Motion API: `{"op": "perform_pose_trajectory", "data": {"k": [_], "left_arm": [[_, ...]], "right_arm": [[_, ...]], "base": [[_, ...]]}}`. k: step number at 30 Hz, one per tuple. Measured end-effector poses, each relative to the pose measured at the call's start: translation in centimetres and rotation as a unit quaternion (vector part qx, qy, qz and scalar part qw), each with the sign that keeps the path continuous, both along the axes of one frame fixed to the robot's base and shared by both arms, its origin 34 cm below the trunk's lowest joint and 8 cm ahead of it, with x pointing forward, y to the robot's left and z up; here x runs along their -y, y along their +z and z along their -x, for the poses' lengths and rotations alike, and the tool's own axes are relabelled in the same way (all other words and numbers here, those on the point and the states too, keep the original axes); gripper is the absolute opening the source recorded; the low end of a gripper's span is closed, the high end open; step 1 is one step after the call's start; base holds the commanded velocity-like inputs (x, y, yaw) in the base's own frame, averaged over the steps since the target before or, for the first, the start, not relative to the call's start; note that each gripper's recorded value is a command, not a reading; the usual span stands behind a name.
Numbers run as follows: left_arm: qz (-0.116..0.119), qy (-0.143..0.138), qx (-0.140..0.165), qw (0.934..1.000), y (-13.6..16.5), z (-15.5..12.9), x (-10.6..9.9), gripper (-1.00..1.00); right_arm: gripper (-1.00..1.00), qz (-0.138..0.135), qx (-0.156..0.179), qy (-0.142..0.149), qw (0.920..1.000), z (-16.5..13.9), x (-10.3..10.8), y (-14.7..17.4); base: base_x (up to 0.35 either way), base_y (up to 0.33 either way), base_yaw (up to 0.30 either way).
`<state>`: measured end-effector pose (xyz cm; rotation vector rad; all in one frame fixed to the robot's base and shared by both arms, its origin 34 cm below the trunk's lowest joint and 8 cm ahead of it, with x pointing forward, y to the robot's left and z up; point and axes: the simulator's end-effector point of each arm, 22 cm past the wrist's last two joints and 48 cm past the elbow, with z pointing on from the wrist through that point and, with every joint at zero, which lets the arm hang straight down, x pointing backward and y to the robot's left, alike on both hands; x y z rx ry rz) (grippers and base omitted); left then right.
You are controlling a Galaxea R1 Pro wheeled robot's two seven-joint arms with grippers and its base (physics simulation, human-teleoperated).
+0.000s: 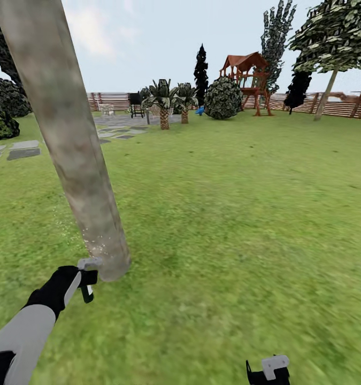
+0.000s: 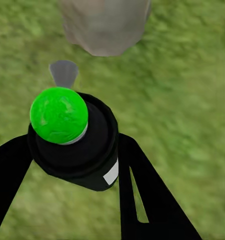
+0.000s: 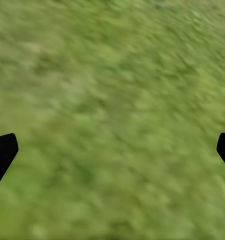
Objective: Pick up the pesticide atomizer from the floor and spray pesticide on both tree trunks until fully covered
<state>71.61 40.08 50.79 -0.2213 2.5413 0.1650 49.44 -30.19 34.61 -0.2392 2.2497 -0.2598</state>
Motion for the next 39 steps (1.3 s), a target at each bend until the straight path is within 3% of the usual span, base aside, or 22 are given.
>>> {"op": "perform_pose_trajectory", "data": {"k": [3, 8, 13, 39], "left_arm": [[-0.011, 0.006, 0.001, 0.9999, 3.1, -0.8, -1.9, -1.0], [-0.014, 0.01, -0.004, 0.9998, 4.3, -0.6, -2.6, -1.0], [-0.023, 0.005, 0.03, 0.9993, 7.1, -2.1, -2.5, -1.0], [-0.026, 0.007, 0.024, 0.9994, 6.7, -1.8, -2.8, -1.0]], "right_arm": [[1.0, 0.001, 0.0, -0.001, 1.0, 0.0, 0.2, 0.0], [1.0, 0.007, 0.0, -0.003, 1.0, 0.0, 1.0, 0.1], [1.0, 0.007, 0.001, -0.003, 1.0, 0.0, 1.1, 0.1], [1.0, 0.007, 0.001, -0.003, 1.0, 0.0, 1.0, 0.1]], "base": [[0.0, 0.0, 0.001], [0.0, 0.0, 0.0], [0.151, -0.102, 0.0], [0.13, -0.228, 0.006]]}}
